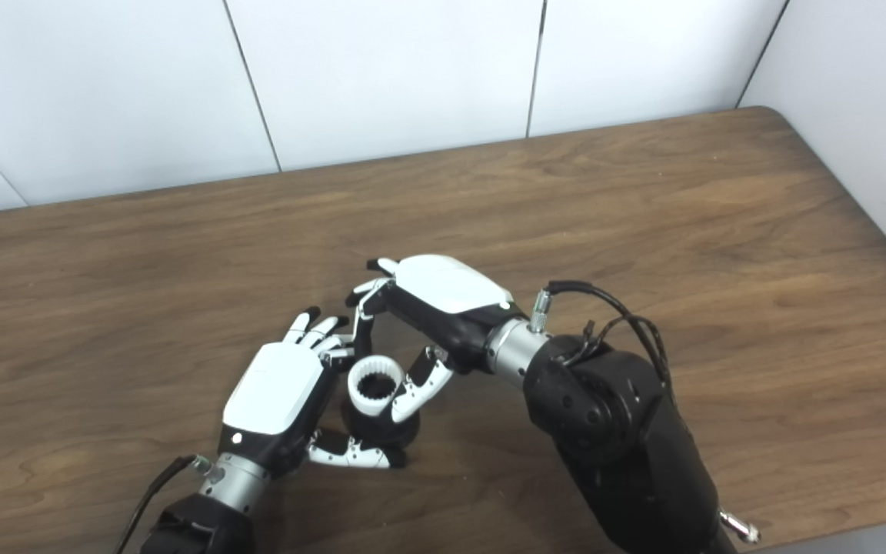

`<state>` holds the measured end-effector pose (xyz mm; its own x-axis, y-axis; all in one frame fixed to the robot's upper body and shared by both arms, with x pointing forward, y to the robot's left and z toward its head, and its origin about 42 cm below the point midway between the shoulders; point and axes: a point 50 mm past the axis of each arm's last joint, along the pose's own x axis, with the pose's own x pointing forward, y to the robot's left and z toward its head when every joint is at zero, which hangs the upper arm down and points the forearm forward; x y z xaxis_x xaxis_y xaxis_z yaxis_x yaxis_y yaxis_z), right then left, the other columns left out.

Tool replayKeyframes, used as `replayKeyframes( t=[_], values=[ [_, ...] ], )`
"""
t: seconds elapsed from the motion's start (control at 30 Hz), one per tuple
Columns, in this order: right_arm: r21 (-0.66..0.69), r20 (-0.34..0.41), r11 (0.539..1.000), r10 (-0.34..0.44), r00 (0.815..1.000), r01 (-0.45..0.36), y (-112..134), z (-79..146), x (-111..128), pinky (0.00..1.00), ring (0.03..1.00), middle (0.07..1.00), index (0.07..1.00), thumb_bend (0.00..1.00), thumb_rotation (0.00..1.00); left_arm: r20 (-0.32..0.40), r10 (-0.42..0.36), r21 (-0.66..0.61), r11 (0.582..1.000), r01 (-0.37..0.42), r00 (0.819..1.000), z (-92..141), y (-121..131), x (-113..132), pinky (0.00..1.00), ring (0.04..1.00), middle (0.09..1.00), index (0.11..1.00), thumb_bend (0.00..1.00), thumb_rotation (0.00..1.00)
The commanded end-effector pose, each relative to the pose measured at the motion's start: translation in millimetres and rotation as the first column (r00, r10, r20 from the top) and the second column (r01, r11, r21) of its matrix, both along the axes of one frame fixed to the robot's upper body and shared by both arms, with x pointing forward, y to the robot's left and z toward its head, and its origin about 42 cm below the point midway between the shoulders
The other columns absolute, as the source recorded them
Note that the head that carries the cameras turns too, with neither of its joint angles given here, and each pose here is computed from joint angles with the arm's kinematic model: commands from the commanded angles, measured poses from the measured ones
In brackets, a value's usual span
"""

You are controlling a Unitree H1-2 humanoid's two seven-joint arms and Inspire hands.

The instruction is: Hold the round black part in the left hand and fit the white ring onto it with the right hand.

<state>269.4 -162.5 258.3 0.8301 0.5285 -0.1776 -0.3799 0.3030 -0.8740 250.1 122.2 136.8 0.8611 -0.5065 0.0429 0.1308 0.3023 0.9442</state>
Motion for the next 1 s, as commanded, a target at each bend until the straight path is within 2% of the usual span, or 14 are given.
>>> replayKeyframes(
  t=[0.0, 0.97],
  values=[
    [0.002, 0.066, 1.0, 0.014, 0.998, -0.015, 0.9, 10.5, 0.7, 1.0, 0.989, 0.844, 0.483, 0.52, 0.13, 0.023, -0.017, -0.009, 1.0, 0.017, 1.0, 5.3, -4.9, -0.2, 1.0, 0.913, 0.78, 0.484, 0.52, 0.05],
    [0.004, 0.053, 1.0, 0.011, 0.999, -0.012, 5.2, 0.5, 3.9, 1.0, 0.984, 0.852, 0.483, 0.52, 0.13, 0.024, -0.014, -0.011, 1.0, 0.014, 1.0, 8.2, -4.8, 1.0, 1.0, 0.918, 0.784, 0.484, 0.52, 0.05]
  ],
)
